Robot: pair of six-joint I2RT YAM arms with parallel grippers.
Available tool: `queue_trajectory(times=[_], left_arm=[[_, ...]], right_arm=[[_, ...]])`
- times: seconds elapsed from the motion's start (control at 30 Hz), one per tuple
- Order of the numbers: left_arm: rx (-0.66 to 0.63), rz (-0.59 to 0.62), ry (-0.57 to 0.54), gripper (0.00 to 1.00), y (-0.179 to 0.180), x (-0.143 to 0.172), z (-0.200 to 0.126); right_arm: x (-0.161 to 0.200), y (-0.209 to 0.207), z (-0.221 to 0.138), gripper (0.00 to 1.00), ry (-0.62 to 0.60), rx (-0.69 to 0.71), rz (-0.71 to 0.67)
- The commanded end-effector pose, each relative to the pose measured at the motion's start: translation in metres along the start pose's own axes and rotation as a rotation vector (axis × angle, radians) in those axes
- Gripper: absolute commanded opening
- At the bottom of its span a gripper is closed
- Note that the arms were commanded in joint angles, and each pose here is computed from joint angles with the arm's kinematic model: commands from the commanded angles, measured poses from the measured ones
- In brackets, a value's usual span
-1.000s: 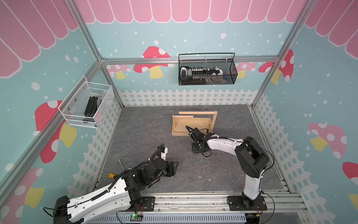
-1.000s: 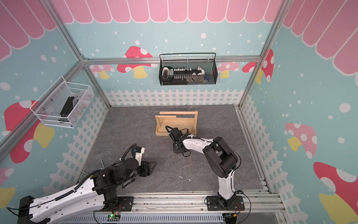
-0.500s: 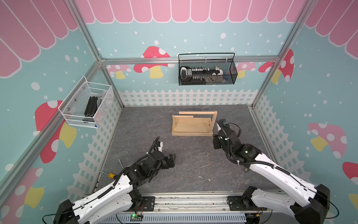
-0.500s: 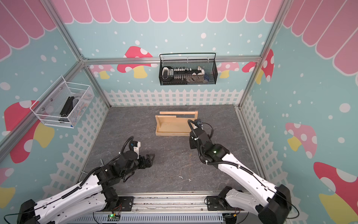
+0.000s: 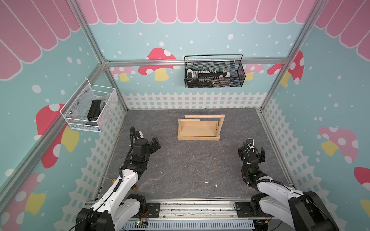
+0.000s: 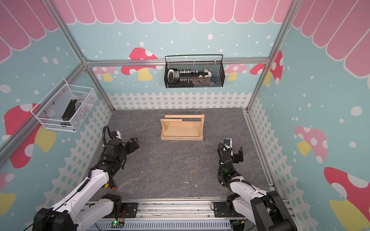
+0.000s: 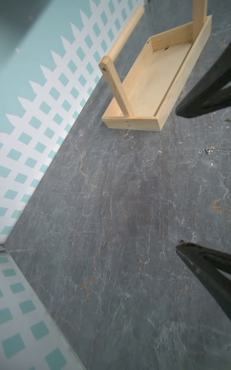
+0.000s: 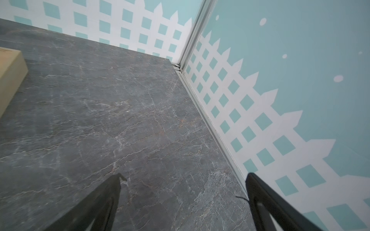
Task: Take the necklace off the jewelry display stand
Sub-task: Reset both arms
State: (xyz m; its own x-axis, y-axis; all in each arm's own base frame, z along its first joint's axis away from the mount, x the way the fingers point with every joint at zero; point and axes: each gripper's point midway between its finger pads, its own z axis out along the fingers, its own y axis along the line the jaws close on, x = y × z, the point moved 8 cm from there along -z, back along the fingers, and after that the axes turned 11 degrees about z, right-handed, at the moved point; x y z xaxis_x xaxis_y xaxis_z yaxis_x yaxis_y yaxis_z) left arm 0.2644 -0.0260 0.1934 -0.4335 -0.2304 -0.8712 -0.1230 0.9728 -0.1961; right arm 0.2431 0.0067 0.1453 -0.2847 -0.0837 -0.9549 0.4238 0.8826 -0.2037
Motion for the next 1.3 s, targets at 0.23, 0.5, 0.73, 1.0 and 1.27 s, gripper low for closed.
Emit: queue_trajectory(times=[0.23, 0.5, 0.73, 1.0, 1.27], left_arm=[[0.007, 0.191, -0.268, 0.99, 0.006, -0.005, -0.012], [-0.021, 0.467, -0.38, 1.0, 0.013, 0.017, -0.017], [0.055, 0.424, -0.456, 0.99, 0.02, 0.018, 0.013], [0.06, 0.416, -0.34, 0.99, 0.027, 0.028, 0.058], [0.153, 0.44, -0.191, 0.99, 0.022, 0.02, 0.078]], right_arm=[[-0.038, 0.01, 0.02, 0.99, -0.154, -0.099, 0.098], [0.001, 0.002, 0.03, 0.99, -0.142, -0.076, 0.154], [0.005, 0.015, 0.057, 0.99, -0.016, -0.184, 0.13], [0.005, 0.011, 0.059, 0.99, -0.011, -0.183, 0.15], [0.002, 0.013, 0.068, 0.99, 0.037, -0.165, 0.144]])
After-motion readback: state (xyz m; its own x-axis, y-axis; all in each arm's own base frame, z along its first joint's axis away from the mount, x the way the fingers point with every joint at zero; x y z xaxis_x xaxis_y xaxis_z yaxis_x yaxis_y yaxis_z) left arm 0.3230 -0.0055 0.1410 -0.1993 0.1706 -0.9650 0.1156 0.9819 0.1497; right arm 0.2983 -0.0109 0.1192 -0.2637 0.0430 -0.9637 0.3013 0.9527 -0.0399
